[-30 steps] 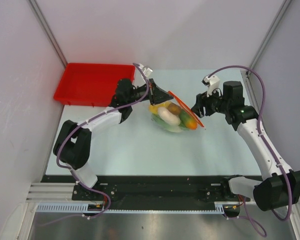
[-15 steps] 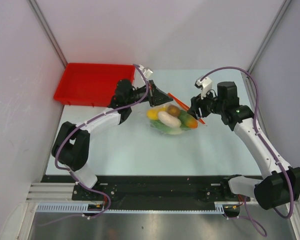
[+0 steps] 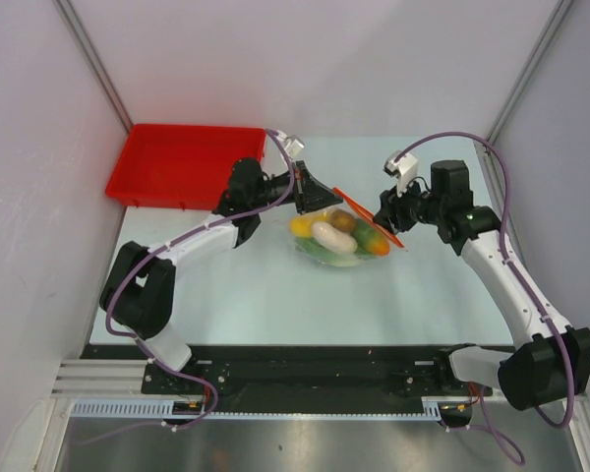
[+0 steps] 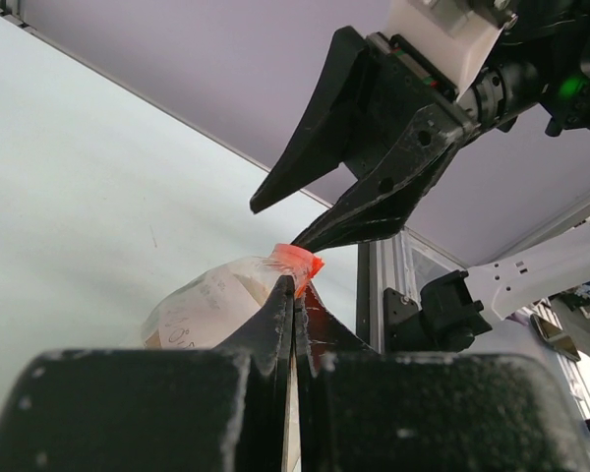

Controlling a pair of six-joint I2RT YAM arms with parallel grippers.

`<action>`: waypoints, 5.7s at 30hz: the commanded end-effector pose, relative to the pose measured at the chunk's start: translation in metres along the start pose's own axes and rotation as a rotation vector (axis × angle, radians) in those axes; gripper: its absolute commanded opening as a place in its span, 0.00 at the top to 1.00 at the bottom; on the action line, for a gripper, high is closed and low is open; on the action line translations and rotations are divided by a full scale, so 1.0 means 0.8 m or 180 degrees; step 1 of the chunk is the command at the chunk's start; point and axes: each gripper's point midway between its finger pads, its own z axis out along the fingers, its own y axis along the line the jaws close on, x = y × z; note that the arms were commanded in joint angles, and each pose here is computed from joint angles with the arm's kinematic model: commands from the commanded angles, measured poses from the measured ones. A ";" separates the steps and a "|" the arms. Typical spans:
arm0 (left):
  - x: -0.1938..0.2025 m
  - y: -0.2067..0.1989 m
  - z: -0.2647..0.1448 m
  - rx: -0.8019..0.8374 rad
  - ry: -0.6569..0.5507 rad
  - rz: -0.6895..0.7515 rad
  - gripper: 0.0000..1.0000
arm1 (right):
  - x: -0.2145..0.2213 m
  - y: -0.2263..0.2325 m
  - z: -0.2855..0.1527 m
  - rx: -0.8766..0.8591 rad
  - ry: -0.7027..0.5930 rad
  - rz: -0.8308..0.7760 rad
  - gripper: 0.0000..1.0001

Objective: Open the zip-top bag and remove the fake food

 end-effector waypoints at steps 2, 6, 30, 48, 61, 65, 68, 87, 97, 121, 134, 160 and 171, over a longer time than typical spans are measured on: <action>-0.033 -0.041 -0.004 0.0201 -0.0165 0.0355 1.00 | -0.007 0.014 0.009 -0.0256 -0.0008 -0.0180 0.53; -0.034 -0.043 -0.002 0.0219 -0.0166 0.0365 1.00 | 0.017 0.017 0.027 -0.0324 0.0187 -0.0131 0.52; -0.079 -0.052 0.024 -0.0953 -0.0086 -0.0057 0.32 | 0.041 0.042 -0.069 0.0986 0.0840 0.1193 1.00; 0.046 -0.070 0.004 -0.1693 0.0609 -0.0874 0.74 | -0.015 0.095 0.002 0.0579 0.0421 0.2696 1.00; 0.092 0.011 -0.025 -0.2936 0.0841 -0.0557 0.44 | -0.022 0.098 0.009 0.0525 0.0383 0.2913 1.00; 0.097 0.026 -0.019 -0.3056 0.0851 -0.0573 0.42 | -0.021 0.101 0.012 0.0498 0.0408 0.2918 1.00; 0.104 0.039 -0.013 -0.3108 0.0803 -0.0597 0.34 | -0.018 0.100 0.013 0.0505 0.0441 0.2914 1.00; 0.151 0.089 -0.001 -0.3304 0.1141 -0.0368 0.18 | -0.005 0.095 0.017 0.0495 0.0578 0.2854 1.00; 0.148 0.072 0.045 -0.2672 0.1121 -0.0334 0.57 | 0.010 0.056 -0.004 0.0857 0.0563 0.2815 1.00; -0.035 -0.162 0.040 -0.0267 0.0241 0.0599 0.96 | 0.033 -0.031 -0.094 0.1833 0.0343 0.2417 1.00; -0.139 0.134 -0.152 -0.3156 -0.0580 0.0161 1.00 | 0.033 -0.046 -0.144 0.2020 0.0191 0.2362 1.00; -0.058 0.515 -0.289 -0.4829 -0.1050 -0.0931 0.63 | 0.025 -0.038 -0.139 0.1787 0.0104 0.2667 1.00; -0.073 0.494 -0.292 -0.4855 -0.0695 -0.0787 0.04 | 0.024 -0.029 -0.137 0.1687 0.0124 0.2694 1.00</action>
